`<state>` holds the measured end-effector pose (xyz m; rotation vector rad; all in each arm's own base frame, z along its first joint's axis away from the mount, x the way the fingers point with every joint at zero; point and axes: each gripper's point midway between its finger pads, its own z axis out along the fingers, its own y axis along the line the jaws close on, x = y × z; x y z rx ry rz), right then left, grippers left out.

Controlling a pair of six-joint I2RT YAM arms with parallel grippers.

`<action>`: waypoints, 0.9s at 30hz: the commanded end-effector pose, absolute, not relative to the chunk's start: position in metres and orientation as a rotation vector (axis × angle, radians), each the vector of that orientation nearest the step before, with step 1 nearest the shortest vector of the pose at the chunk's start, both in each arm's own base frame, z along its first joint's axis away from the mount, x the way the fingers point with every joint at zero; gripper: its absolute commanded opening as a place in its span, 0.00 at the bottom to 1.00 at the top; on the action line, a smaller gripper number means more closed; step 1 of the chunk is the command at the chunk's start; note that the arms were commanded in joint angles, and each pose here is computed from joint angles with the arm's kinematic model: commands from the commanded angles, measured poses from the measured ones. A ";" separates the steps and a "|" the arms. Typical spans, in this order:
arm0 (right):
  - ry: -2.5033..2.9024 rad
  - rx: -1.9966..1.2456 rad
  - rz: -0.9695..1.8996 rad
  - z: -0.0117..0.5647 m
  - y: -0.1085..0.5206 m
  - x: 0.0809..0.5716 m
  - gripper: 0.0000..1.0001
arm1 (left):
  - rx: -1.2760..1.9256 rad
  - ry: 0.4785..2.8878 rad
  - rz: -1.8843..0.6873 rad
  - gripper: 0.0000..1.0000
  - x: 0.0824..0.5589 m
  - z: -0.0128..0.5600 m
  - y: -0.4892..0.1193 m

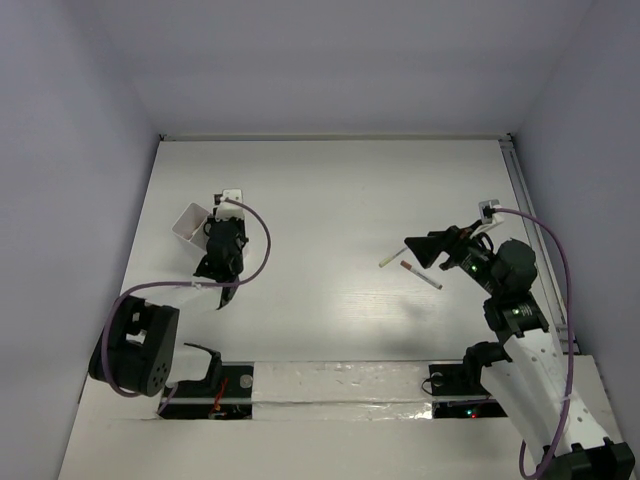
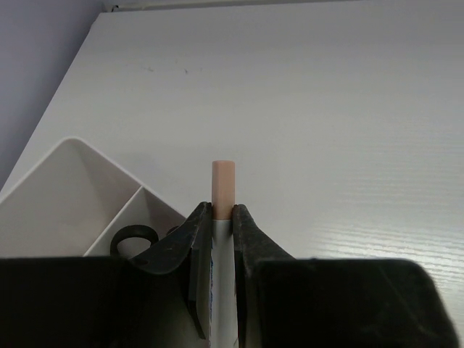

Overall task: Sort the stationery into containers
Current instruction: Place the pen in the storage box.

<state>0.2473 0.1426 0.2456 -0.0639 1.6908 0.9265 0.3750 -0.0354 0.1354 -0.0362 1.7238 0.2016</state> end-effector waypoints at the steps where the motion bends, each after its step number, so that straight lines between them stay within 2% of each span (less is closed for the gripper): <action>1: 1.635 -0.089 0.915 0.262 0.143 0.247 1.00 | -0.066 1.673 0.215 0.00 0.379 0.146 -0.030; 9: 1.641 -0.086 0.914 0.260 0.143 0.248 1.00 | -0.092 1.681 0.225 0.01 0.376 0.142 -0.026; 27: 1.644 -0.082 0.910 0.260 0.142 0.249 1.00 | -0.164 1.668 0.267 0.30 0.369 0.146 -0.013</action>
